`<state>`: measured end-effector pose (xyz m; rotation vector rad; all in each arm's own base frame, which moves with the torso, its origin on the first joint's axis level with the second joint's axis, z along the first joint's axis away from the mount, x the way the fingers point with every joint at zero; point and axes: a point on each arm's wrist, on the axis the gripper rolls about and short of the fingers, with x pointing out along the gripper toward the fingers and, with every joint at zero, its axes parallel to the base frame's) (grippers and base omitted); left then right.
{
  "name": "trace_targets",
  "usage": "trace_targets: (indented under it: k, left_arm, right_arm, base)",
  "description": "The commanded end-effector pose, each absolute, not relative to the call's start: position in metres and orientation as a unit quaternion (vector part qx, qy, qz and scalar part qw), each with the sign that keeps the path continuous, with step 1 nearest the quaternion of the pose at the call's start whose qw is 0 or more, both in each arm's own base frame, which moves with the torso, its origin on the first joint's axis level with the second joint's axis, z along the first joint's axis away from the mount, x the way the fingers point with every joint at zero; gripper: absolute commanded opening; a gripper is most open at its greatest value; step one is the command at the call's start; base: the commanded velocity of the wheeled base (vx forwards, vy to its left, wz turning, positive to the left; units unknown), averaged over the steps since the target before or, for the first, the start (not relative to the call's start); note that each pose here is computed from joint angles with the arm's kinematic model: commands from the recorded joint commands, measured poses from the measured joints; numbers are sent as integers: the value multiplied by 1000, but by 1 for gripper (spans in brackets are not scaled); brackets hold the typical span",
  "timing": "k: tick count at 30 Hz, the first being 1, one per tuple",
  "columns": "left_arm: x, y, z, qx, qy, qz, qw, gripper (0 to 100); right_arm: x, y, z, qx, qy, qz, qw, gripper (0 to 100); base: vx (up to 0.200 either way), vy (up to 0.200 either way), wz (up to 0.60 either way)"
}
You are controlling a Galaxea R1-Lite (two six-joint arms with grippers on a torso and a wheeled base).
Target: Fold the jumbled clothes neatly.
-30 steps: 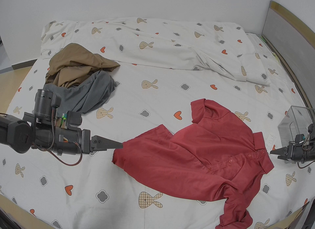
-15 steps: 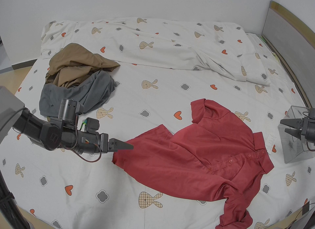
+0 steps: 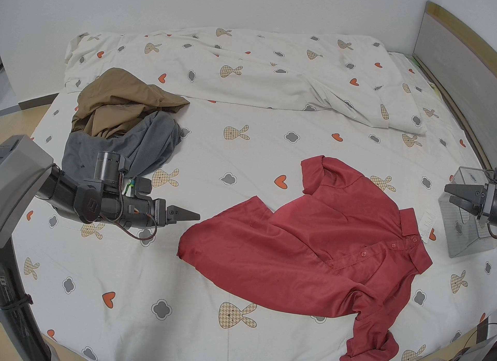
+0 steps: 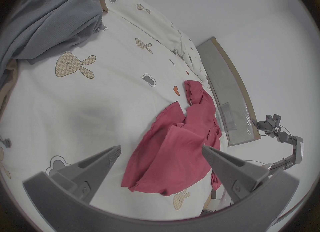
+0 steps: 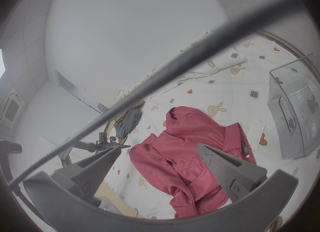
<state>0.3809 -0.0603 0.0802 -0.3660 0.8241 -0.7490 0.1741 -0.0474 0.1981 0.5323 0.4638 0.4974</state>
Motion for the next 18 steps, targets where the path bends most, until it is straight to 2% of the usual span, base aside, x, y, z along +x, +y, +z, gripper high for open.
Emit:
trace_targets:
  k: [1,15,16,18]
  left_arm:
    - [381,-69,64,-170,410,-359,821,100]
    - [376,-115,46,-149,434,-403,792,100]
    - [380,-118,40,-149,438,-403,790,0]
    - [386,-120,36,-149,438,-403,789,0]
  right_arm:
    - [171,-43,197,255,226,249,907,100]
    - [172,-40,196,256,230,254,904,100]
    - [172,-40,196,258,231,254,903,100]
    - [172,-40,196,257,231,254,903,100]
  base:
    - [0,0,0]
    - [0,0,0]
    - [0,0,0]
    - [0,0,0]
